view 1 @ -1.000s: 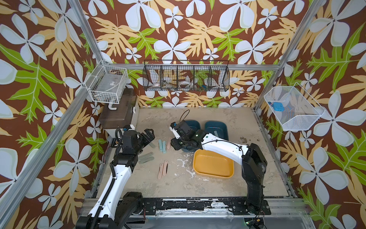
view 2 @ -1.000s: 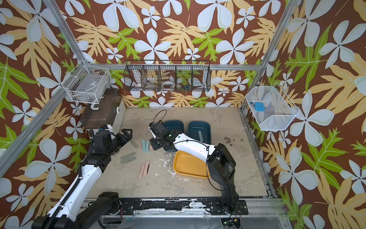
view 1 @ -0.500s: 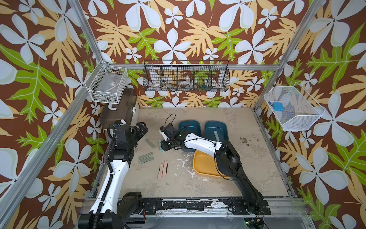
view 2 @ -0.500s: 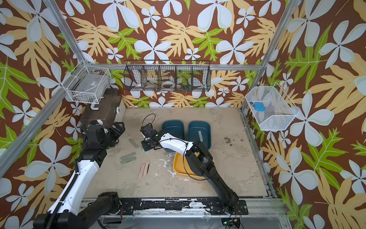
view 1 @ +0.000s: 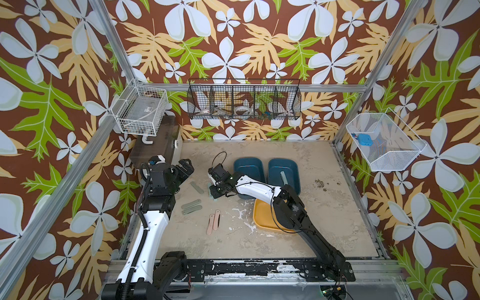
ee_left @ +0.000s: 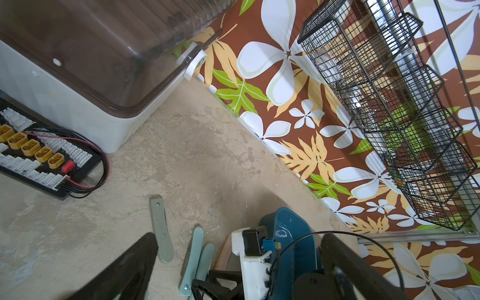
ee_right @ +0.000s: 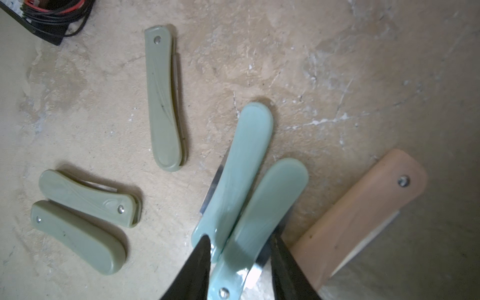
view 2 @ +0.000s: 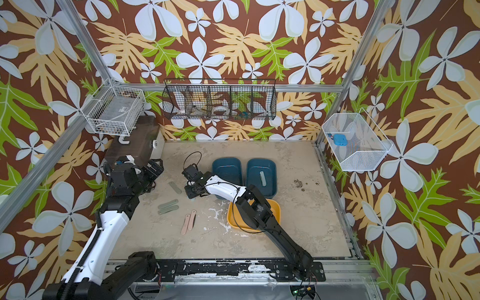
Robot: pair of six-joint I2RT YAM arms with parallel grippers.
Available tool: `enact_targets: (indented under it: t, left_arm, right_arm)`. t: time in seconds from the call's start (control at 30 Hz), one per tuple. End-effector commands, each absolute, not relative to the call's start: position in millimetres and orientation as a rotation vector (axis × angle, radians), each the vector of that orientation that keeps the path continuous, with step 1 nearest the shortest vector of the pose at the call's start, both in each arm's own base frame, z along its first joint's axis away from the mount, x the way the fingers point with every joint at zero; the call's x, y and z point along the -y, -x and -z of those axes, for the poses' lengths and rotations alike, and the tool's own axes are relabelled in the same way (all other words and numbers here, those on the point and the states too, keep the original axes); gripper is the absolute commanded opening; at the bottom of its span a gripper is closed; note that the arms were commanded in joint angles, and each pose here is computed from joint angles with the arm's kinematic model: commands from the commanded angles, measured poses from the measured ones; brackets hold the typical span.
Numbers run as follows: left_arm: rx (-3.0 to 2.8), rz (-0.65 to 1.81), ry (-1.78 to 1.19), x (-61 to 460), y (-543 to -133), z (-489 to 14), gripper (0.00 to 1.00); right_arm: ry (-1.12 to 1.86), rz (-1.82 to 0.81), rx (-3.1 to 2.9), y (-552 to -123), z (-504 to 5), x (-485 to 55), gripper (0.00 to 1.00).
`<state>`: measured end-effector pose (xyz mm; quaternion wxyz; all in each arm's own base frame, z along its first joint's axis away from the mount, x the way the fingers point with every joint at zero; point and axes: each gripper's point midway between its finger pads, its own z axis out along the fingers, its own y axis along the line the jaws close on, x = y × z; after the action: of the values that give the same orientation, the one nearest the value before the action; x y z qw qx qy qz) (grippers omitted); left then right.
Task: Place the fruit knives into the storage box by color
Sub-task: Pick up the fruit knife from the center of the board.
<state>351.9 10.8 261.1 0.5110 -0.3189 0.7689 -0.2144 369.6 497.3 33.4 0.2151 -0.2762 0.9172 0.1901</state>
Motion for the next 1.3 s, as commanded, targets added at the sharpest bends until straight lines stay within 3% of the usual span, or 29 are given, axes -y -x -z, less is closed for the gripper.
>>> enact_targets:
  t: [0.0, 0.4, 0.8, 1.27]
  left_arm:
    - [-1.855, 0.514, 0.761, -10.4, -350.4, -262.4, 1.00]
    - [-1.851, 0.517, 0.767, -10.7, -350.1, -262.5, 1.00]
    - [-1.852, 0.525, 0.775, -10.1, -349.6, -259.4, 1.00]
    - [-1.847, 0.526, 0.776, -10.4, -349.9, -259.4, 1.00]
  right_arm:
    - [0.755, -0.468, -2.555, -372.7, -25.2, -491.6, 0.37]
    - [0.751, -0.431, -2.570, -372.8, -15.3, -487.4, 0.32]
    - [0.745, -0.348, -2.535, -371.8, -33.1, -468.1, 0.34]
    - [0.826, -0.333, -2.547, -365.0, -9.6, -475.7, 0.36]
